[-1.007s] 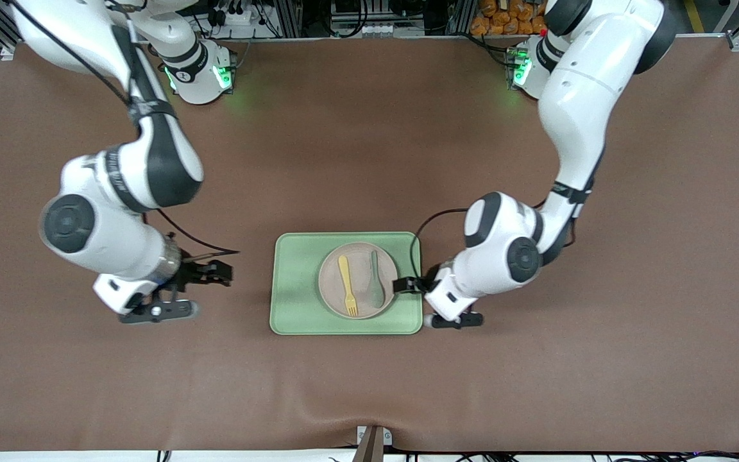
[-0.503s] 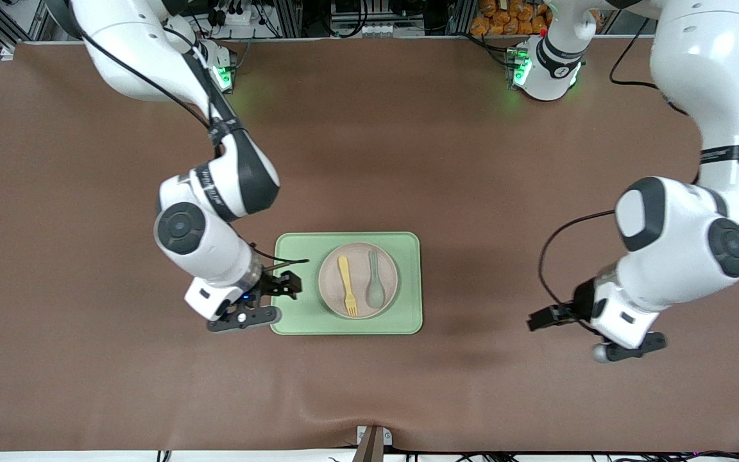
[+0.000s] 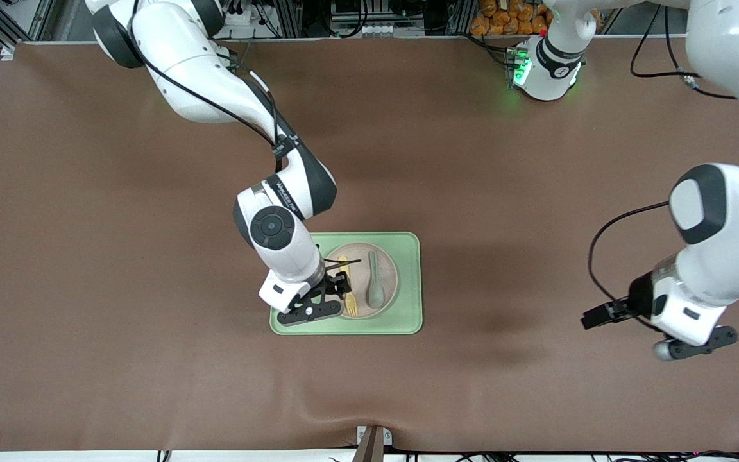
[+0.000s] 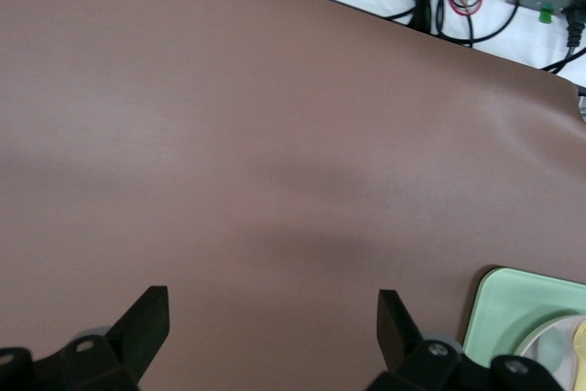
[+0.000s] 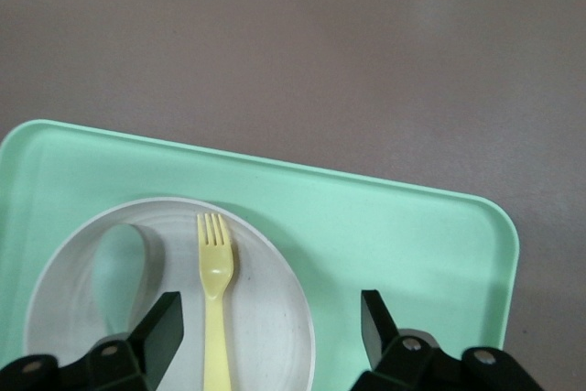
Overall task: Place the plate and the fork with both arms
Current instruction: 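Reach the right gripper to the yellow fork while the left withdraws, then grasp the yellow fork with the right gripper and lift it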
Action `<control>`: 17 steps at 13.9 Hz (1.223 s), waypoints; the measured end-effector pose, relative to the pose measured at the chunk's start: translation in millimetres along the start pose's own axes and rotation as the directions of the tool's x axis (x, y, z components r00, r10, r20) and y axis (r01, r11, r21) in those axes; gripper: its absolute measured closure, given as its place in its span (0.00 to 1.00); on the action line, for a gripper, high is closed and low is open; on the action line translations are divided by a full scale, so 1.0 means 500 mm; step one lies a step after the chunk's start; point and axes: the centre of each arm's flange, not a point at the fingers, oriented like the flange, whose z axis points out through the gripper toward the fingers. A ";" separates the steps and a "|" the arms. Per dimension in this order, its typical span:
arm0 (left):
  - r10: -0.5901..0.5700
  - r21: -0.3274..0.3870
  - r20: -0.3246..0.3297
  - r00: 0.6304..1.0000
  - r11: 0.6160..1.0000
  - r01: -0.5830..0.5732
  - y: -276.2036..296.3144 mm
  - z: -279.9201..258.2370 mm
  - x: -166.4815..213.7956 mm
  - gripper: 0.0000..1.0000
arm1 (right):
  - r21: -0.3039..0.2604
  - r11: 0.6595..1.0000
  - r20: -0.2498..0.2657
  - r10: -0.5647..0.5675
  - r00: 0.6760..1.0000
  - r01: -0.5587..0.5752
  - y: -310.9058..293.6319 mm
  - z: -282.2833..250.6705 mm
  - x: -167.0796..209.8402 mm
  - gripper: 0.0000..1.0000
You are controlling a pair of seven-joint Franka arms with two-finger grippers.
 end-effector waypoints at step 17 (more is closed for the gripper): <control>0.230 0.127 0.090 0.969 0.962 -0.240 -0.123 -0.507 -0.245 0.00 | -0.067 0.997 0.048 -0.025 0.999 0.028 -0.093 0.124 -0.074 0.35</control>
